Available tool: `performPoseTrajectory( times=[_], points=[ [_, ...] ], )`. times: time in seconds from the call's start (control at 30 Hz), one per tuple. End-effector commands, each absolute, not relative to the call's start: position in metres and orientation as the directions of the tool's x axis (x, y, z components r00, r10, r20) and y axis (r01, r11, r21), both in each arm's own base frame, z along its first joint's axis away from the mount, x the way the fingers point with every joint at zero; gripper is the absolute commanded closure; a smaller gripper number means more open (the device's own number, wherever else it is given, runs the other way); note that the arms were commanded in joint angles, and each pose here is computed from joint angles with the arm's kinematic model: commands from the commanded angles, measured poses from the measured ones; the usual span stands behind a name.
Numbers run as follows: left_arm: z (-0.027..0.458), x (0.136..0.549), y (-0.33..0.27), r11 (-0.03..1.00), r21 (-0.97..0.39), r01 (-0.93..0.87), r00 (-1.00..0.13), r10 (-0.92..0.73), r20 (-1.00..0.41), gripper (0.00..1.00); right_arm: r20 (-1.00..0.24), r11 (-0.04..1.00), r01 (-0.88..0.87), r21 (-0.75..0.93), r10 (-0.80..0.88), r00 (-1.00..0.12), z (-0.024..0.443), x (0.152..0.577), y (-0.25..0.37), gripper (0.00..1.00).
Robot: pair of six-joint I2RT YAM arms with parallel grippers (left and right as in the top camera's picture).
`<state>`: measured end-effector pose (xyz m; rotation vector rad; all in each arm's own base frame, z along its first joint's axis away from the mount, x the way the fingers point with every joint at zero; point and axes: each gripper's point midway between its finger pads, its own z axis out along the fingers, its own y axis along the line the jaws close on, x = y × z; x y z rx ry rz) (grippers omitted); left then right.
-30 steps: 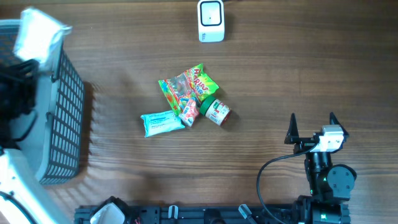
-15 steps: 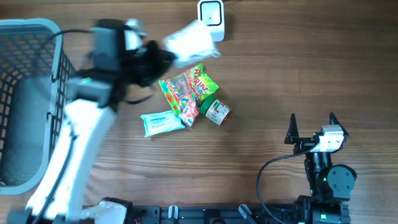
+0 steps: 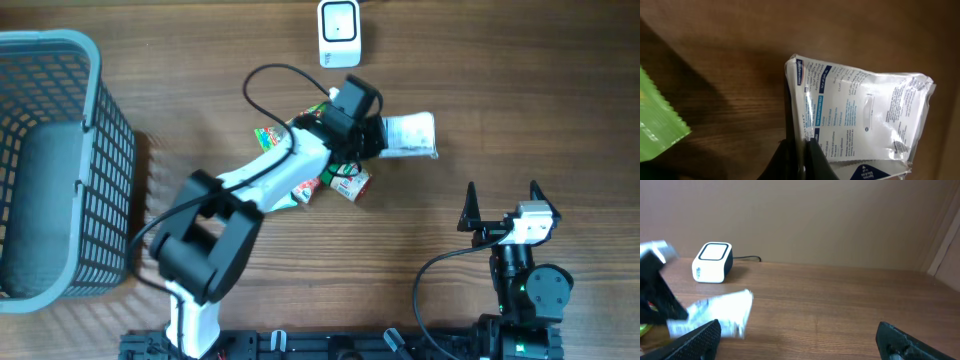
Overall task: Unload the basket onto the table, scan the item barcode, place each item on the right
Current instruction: 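Carry the tissue pack and set it right of the jar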
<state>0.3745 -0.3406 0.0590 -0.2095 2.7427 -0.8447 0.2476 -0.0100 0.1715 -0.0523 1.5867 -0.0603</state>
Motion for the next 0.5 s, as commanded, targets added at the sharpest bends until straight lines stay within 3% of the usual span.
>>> performPoseTrajectory(
  times=[0.0, 0.07, 0.1, 0.2, 0.33, 0.47],
  points=[
    [0.034, 0.367, -0.347, 0.863, -0.505, -0.021, -0.958, -0.162, -0.238, 0.96, -0.997, 0.997, -0.015, -0.078, -0.078, -0.008, 0.173, 0.247, -0.006, 0.00],
    [0.037, 0.363, -0.354, 0.874, -0.480, 0.072, -0.952, -0.083, -0.295, 0.92, -0.997, 0.997, -0.015, -0.077, -0.077, -0.008, 0.173, 0.247, -0.006, 0.00],
    [0.042, 0.364, -0.356, 0.878, -0.468, 0.103, -0.945, -0.061, -0.322, 0.82, -0.997, 0.997, -0.015, -0.078, -0.078, -0.008, 0.173, 0.247, -0.006, 0.00],
    [0.064, 0.373, -0.353, 0.892, -0.435, 0.121, -0.920, -0.064, -0.386, 0.39, -0.997, 0.997, -0.015, -0.078, -0.078, -0.008, 0.173, 0.247, -0.006, 0.00],
    [0.111, 0.388, -0.340, 0.898, -0.423, 0.124, -0.894, -0.083, -0.440, 0.00, -0.997, 0.997, -0.015, -0.077, -0.078, -0.008, 0.173, 0.247, -0.006, 0.00],
    [0.198, 0.410, -0.317, 0.922, -0.348, 0.170, -0.798, -0.078, -0.597, 0.00, -0.997, 0.997, -0.015, -0.078, -0.078, -0.008, 0.173, 0.247, -0.006, 0.00]
  ],
)
